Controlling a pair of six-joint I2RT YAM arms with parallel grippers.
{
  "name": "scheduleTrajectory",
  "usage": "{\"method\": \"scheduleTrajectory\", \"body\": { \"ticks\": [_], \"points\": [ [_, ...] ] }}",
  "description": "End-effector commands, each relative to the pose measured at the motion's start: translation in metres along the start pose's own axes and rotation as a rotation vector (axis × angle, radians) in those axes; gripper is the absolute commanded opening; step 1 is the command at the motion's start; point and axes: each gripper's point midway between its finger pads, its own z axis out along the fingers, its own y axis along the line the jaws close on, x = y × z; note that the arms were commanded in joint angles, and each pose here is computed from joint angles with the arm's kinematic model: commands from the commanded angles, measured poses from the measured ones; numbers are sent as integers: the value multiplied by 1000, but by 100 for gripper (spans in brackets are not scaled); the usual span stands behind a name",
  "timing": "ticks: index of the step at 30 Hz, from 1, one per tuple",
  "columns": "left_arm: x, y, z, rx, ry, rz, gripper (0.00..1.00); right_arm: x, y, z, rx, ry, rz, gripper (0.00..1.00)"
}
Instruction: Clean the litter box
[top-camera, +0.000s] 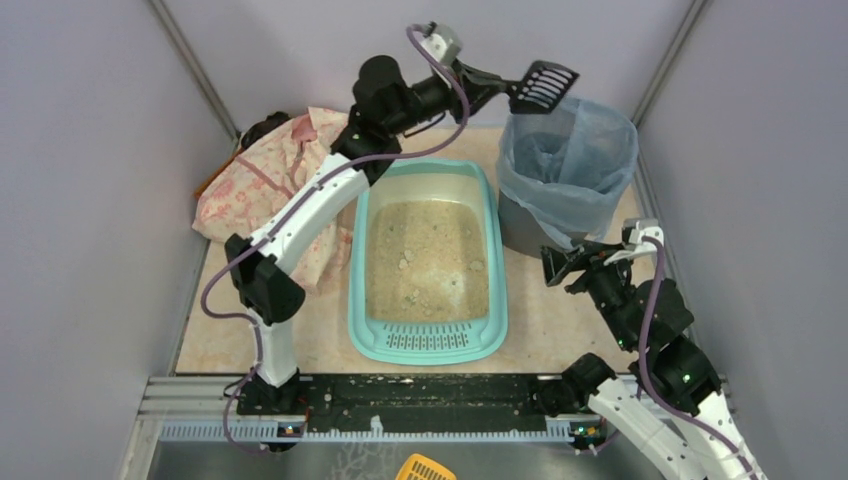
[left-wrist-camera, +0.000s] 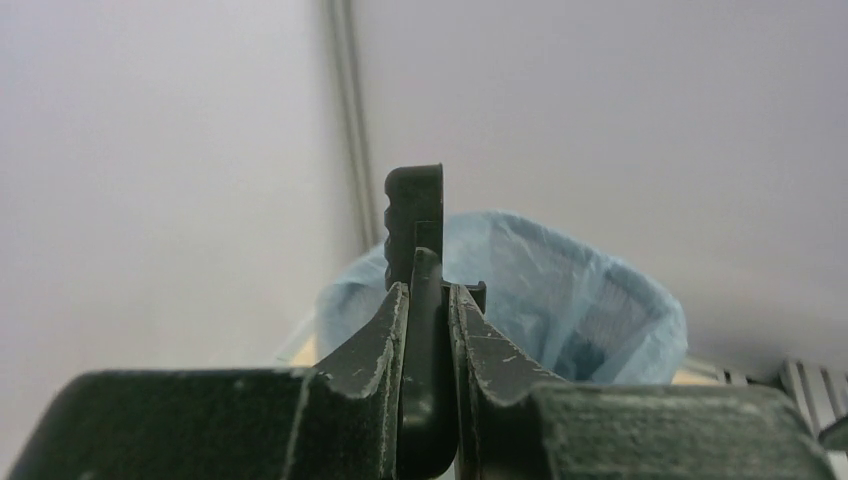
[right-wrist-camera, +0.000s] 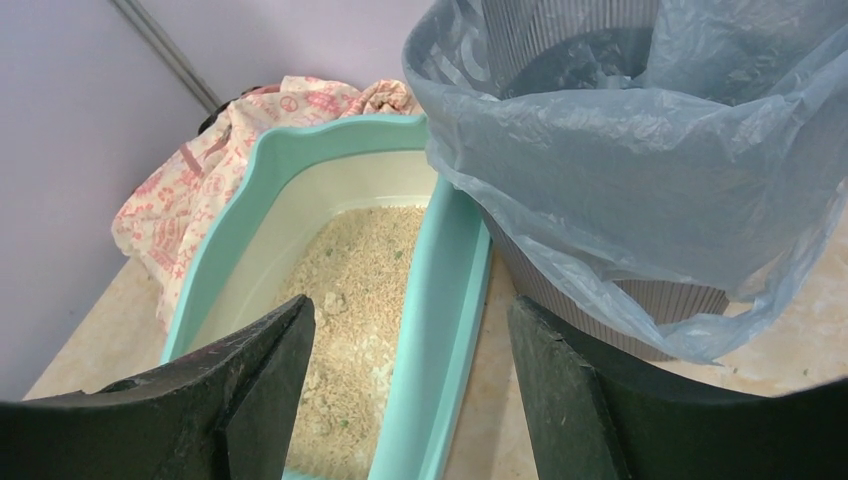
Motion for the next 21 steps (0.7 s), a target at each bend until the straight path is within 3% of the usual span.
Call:
{"method": "scheduleTrajectory", "body": {
  "ticks": [1,5,7,10,14,21],
  "points": [
    [-72,44,-45,-259,-97,-60,0,-14,4,5,-11,-61,5,71],
    [-56,76,-104,-381,-31,-263,0,-6,6,12,-19,-39,0,71],
    [-32,82,-139,-409,12,-385,0,-4,7,13,-26,-43,13,71],
    [9,83,-186,-533,68,-449,0,-2,4,15,-11,-50,17,71],
    [66,59,-229,-612,195,-535,0,6,8,24,-24,-36,21,70],
    [95,18,-261,-611,270,-650,0,18,19,40,-66,-4,50,70]
  ]
}}
